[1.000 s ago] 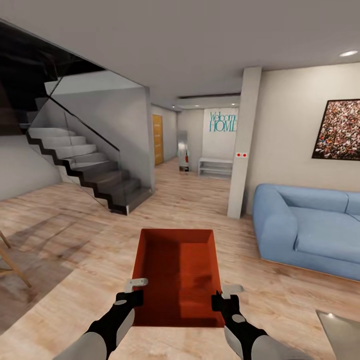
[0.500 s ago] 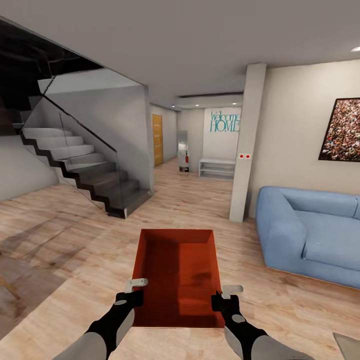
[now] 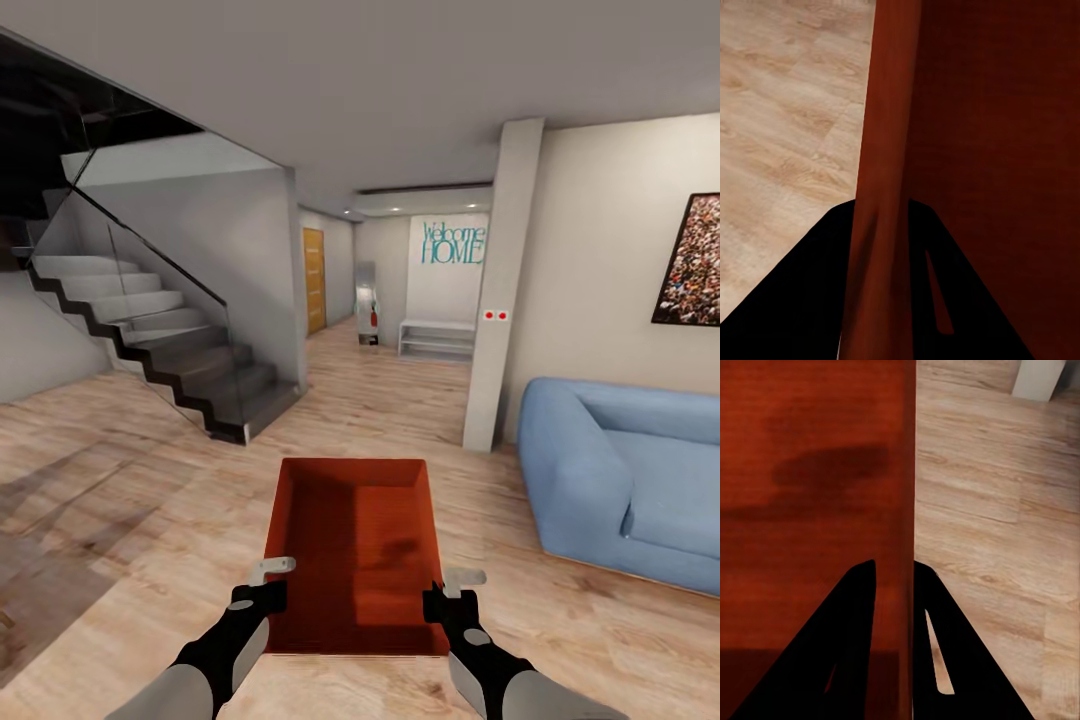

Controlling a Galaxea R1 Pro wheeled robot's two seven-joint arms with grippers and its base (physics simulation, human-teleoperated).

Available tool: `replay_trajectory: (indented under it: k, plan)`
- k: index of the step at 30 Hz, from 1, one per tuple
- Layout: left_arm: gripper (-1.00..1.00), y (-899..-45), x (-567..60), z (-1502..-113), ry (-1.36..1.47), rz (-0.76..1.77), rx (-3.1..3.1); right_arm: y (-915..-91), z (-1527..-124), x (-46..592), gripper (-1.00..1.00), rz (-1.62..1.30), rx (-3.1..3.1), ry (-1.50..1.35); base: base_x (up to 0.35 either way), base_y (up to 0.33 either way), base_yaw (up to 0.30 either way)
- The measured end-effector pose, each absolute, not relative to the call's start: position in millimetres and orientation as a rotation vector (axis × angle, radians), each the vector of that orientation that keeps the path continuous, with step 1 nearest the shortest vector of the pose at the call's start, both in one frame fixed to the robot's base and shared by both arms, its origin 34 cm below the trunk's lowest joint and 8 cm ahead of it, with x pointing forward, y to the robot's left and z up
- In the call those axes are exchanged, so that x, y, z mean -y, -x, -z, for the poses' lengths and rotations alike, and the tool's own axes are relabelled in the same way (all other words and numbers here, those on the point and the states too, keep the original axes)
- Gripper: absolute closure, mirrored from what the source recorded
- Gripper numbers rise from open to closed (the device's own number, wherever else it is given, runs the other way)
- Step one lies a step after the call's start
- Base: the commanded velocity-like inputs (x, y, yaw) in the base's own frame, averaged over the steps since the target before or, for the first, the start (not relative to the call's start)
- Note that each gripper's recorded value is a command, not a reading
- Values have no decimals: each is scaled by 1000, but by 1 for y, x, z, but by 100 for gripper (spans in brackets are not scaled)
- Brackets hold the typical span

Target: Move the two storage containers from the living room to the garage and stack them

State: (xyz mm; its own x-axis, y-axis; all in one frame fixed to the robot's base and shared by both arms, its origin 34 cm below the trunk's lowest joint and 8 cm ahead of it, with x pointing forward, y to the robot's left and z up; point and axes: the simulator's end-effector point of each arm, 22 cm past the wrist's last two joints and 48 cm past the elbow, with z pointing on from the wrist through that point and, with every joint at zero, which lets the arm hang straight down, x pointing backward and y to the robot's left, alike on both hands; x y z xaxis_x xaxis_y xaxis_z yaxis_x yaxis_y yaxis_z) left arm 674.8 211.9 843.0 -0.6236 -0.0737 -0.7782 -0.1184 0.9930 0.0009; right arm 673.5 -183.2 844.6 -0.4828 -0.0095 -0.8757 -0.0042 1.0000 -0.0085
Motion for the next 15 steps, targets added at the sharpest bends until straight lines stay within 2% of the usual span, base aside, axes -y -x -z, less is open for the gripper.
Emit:
replay_trajectory:
  k: [15]
  plan:
    - [100, -675, -212, -843, 133, -65, -2246, -674, -845, 183, 100, 6, -2074, 10, 321, 0, 0]
